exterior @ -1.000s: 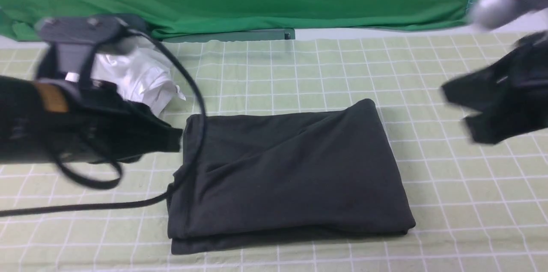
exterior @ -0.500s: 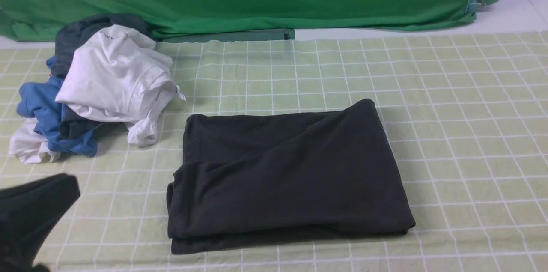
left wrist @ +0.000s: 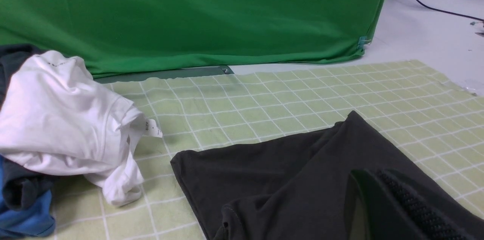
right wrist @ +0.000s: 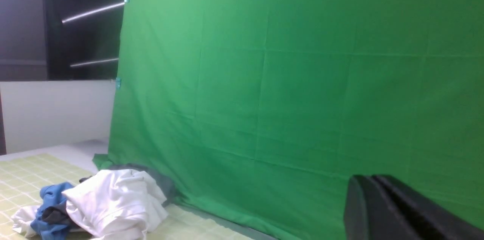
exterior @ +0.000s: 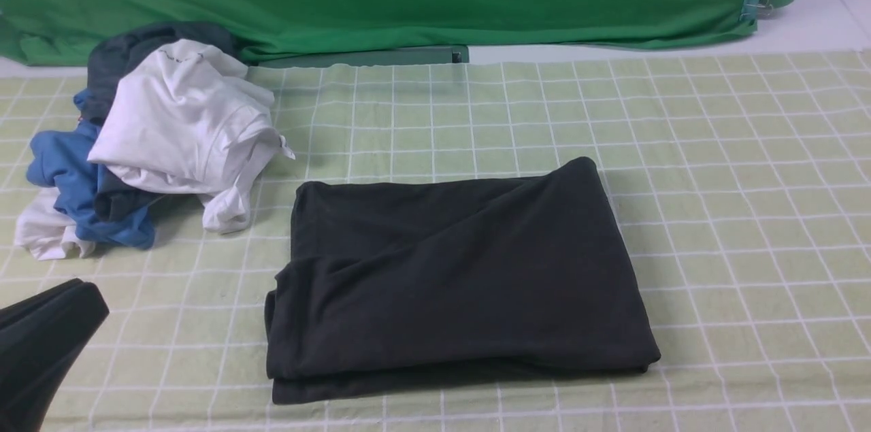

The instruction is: Fold a long-sleeved shirt over a green coffee tablecloth.

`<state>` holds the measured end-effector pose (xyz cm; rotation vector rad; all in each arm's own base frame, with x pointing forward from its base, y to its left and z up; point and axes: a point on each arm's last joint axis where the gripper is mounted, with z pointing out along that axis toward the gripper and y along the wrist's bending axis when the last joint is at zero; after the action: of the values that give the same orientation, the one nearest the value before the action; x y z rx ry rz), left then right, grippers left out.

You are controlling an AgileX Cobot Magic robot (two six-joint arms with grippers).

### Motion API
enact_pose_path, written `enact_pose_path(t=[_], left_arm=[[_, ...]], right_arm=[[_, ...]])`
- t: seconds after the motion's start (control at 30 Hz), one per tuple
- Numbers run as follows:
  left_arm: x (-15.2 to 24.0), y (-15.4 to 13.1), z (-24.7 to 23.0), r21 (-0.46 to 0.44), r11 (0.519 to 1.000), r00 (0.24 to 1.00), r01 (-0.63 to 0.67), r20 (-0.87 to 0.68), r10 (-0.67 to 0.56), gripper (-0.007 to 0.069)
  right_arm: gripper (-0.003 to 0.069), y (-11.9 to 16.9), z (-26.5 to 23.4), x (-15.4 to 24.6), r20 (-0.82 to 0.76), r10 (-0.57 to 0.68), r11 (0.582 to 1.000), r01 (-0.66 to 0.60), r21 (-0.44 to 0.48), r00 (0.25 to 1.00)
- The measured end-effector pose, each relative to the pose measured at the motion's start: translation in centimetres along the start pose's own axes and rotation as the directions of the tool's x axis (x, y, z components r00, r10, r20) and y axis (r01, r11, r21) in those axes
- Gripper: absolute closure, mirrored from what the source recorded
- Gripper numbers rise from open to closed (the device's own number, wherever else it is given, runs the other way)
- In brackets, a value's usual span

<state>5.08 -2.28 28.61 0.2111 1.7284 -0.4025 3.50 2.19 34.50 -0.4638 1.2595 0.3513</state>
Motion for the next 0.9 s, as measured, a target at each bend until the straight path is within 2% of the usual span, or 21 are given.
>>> enact_pose_path(t=[0.63, 0.7, 0.8, 0.9], left_arm=[[0.0, 0.0, 0.0, -0.002, 1.0, 1.0, -0.01, 0.0, 0.01, 0.0612], [0.0, 0.1, -0.1, -0.009, 0.997, 0.997, -0.071, 0.029, 0.071, 0.0612], [0.2, 0.4, -0.2, -0.052, 0.992, 0.982, -0.117, 0.142, 0.124, 0.0612], [1.5, 1.2, -0.2, -0.148, 0.983, 0.955, -0.105, 0.26, 0.142, 0.0612]], right_arm=[[0.0582, 0.0, 0.0, 0.0, 0.0, 0.003, 1.0, -0.003, 0.0, 1.0], [0.0575, 0.0, 0.0, 0.0, 0.0, 0.003, 1.0, -0.003, 0.0, 1.0], [0.057, 0.0, 0.0, 0.0, 0.0, 0.003, 1.0, -0.003, 0.0, 1.0], [0.0563, 0.0, 0.0, 0.0, 0.0, 0.003, 1.0, -0.003, 0.0, 1.0]])
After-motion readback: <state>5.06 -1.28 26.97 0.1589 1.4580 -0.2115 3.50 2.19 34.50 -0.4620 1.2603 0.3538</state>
